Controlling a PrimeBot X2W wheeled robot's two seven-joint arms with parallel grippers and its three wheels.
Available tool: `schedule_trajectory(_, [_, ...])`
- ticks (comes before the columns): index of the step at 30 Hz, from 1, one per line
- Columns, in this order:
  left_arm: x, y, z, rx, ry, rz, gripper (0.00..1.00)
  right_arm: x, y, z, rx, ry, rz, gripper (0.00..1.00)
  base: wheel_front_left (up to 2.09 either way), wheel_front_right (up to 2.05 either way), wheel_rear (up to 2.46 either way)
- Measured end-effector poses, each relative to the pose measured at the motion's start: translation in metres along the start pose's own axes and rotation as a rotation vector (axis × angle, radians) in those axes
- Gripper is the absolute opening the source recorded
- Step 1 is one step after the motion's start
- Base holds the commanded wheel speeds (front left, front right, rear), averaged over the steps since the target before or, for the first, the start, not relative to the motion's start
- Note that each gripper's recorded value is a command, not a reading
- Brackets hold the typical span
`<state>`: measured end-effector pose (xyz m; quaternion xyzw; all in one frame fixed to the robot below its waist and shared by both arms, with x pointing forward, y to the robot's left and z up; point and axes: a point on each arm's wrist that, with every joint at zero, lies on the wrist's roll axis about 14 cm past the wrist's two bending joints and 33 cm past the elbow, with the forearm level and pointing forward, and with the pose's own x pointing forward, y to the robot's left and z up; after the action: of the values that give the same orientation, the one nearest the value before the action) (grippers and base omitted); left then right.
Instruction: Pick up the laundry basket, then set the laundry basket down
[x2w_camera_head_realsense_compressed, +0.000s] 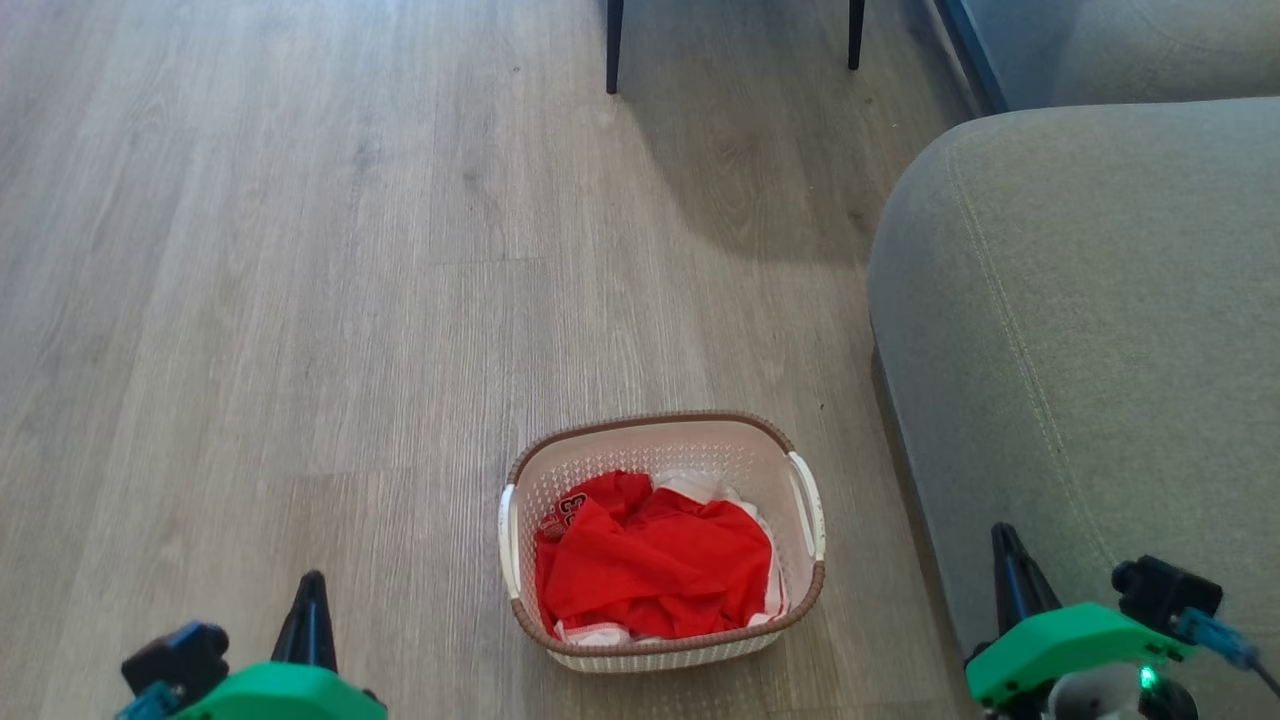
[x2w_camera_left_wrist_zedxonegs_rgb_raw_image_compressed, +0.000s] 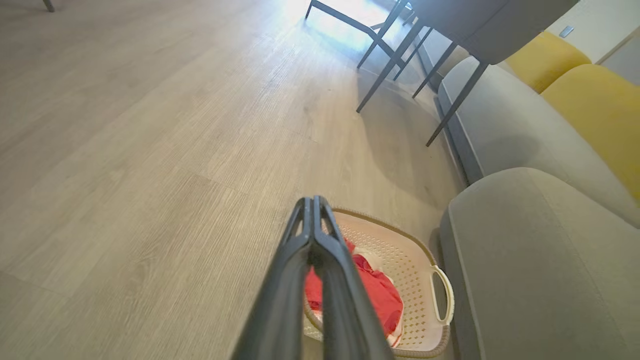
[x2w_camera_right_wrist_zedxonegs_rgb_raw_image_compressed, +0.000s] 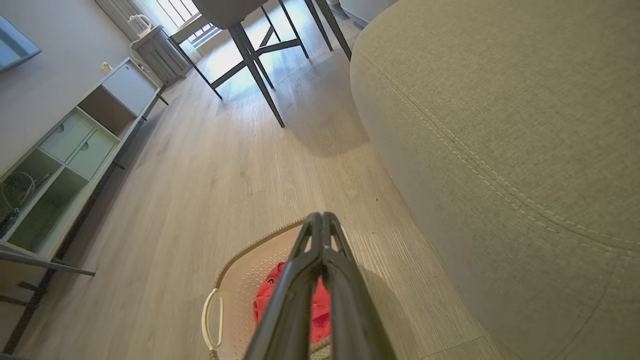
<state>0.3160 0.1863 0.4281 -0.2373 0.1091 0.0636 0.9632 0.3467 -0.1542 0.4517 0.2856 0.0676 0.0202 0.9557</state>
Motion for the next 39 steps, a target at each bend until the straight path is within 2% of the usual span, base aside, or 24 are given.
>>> schedule_trajectory(39, [0.020,-0.005,0.015,-0.446,0.019,-0.020,0.00,0.010,-0.016,0.020,0.416,-0.039,-0.061,0.00,0.00,0.00,0.00])
